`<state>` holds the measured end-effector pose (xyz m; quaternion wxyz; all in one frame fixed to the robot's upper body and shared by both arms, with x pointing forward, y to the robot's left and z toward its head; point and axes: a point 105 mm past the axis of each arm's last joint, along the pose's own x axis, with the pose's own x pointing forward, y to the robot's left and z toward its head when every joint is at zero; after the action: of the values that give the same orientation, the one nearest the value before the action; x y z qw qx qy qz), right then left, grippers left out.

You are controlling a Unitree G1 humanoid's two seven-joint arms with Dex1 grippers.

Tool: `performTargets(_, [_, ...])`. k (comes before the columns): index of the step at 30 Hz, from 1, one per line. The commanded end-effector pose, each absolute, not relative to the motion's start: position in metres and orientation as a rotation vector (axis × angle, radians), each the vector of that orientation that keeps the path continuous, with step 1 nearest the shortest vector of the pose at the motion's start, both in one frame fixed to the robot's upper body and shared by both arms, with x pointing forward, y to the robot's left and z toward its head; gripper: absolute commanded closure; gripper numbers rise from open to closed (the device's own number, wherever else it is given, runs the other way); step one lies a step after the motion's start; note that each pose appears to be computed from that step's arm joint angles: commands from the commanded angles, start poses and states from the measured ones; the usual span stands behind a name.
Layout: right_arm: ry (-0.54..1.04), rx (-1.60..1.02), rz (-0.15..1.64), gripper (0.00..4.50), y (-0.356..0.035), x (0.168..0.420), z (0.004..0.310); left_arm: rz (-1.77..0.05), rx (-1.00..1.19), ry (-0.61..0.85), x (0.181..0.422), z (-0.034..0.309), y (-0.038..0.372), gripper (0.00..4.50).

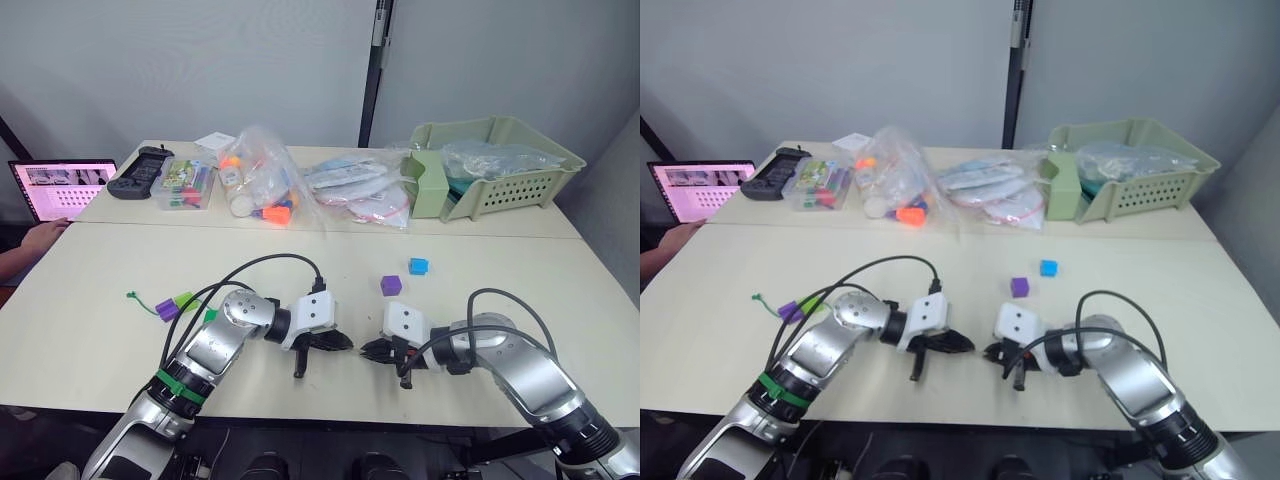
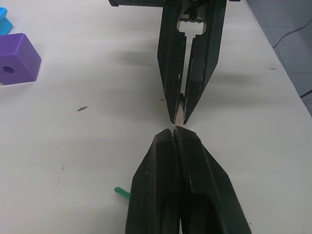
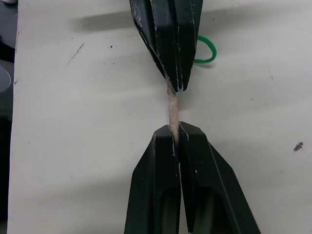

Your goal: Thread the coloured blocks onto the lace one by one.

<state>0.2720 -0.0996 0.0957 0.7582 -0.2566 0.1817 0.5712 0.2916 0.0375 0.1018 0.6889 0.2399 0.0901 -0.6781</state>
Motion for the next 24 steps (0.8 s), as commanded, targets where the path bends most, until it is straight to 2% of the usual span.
performTargets(1, [0.357, -0.575, 1.245, 4.50, -0.098, 0.272, 0.106, -1.525, 0.570, 0.163, 0.292, 0.111, 0.034, 4.47])
performTargets(11, [0.366, -0.577, 1.241, 4.50, -0.100, 0.271, 0.104, -1.563, 0.553, 0.147, 0.288, 0.119, 0.037, 4.47])
performTargets(12, [0.366, -0.577, 1.241, 4.50, -0.100, 0.271, 0.104, -1.578, 0.555, 0.154, 0.286, 0.119, 0.037, 3.94])
performTargets(18, [0.366, -0.576, 1.241, 4.50, -0.099, 0.271, 0.105, -1.551, 0.661, 0.170, 0.292, 0.106, 0.040, 2.05])
performTargets(24, [0.366, -0.575, 1.238, 4.50, -0.099, 0.271, 0.106, -1.554, 0.645, 0.163, 0.293, 0.103, 0.034, 2.05])
